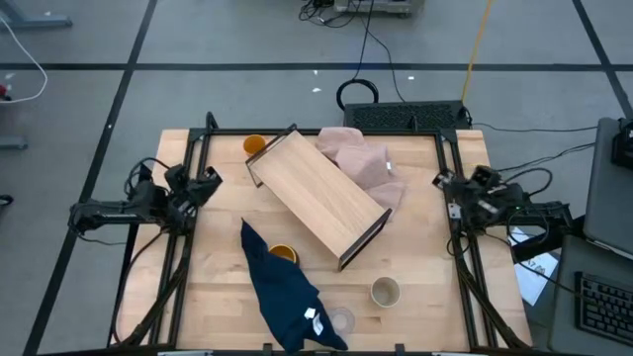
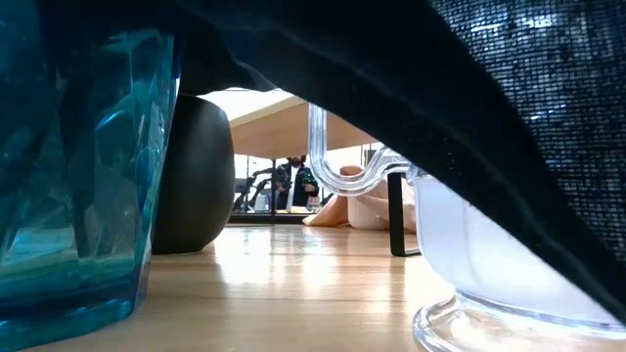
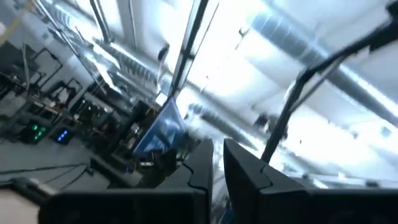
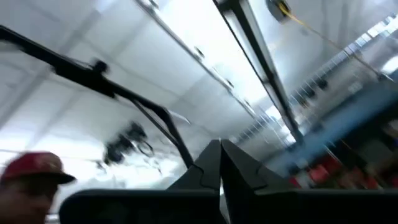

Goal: Stack small to large cups/mugs on shelf
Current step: Remove the blue towel on top of the blue cup

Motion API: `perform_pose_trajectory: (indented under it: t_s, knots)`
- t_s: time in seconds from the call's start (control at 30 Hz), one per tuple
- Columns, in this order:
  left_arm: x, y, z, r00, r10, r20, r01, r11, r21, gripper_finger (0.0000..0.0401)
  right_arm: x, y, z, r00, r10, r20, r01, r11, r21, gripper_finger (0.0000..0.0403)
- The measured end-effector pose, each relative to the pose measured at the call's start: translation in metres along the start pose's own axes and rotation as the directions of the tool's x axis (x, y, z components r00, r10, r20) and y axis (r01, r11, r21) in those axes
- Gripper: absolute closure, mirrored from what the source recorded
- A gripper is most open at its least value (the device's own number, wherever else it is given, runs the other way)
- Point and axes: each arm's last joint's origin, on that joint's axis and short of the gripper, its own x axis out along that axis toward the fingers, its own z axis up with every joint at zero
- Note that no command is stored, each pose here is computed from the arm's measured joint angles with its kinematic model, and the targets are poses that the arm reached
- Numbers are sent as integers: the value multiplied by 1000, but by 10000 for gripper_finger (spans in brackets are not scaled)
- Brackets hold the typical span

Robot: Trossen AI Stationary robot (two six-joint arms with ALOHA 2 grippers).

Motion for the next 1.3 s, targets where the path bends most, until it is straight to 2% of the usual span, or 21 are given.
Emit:
perform_pose_trajectory:
  t_s: [0.17, 0.27, 0.37, 0.47, 0.6, 0.8, 0.9, 0.97, 1.07, 1.17, 1.23, 1.3]
  knots:
    - [0, -4, 8, 995, -22, 93, 25, 999, -36, 364, -1, 8, 10, 992, 66, 111, -58, 996, -69, 403]
    - [-1, -6, 11, 990, -36, 138, 43, 998, -47, 364, -1, 10, 12, 987, 85, 137, -76, 994, -73, 403]
    - [-1, -6, 11, 990, -29, 141, 44, 993, -110, 364, -2, 11, 14, 983, 101, 155, -94, 994, -52, 403]
    - [-1, -6, 11, 991, -30, 133, 46, 991, -123, 364, -1, 11, 13, 985, 95, 147, -94, 996, -9, 403]
    - [-1, -4, 11, 987, 19, 160, 3, 990, -139, 364, -2, 9, 14, 980, 43, 193, -37, 999, -37, 403]
    - [-1, -4, 11, 987, 22, 162, 3, 988, -153, 364, -1, 8, 13, 983, 32, 183, -39, 999, 35, 403]
    - [-1, -5, 13, 981, 27, 192, 13, 979, -203, 364, -1, 9, 15, 979, 35, 202, -48, 997, 61, 403]
    - [-2, -4, 15, 972, 58, 229, -16, 984, -180, 364, -2, 9, 15, 976, 24, 218, -38, 997, 63, 403]
    - [-2, -4, 15, 970, 67, 233, -29, 986, -162, 364, -1, 7, 14, 980, 10, 200, -22, 998, 62, 403]
    - [2, -7, 17, 978, 70, 194, -33, 981, -189, 364, 2, 0, 5, 991, -68, 114, 57, 994, 95, 403]
    - [10, -12, 23, 987, 90, 131, -64, 980, -191, 364, 8, -6, -1, 989, -150, 19, 147, 985, 93, 403]
    - [20, -17, 28, 988, 157, 6, -154, 972, -177, 364, 21, 0, 4, 986, -164, -28, 166, 982, 88, 403]
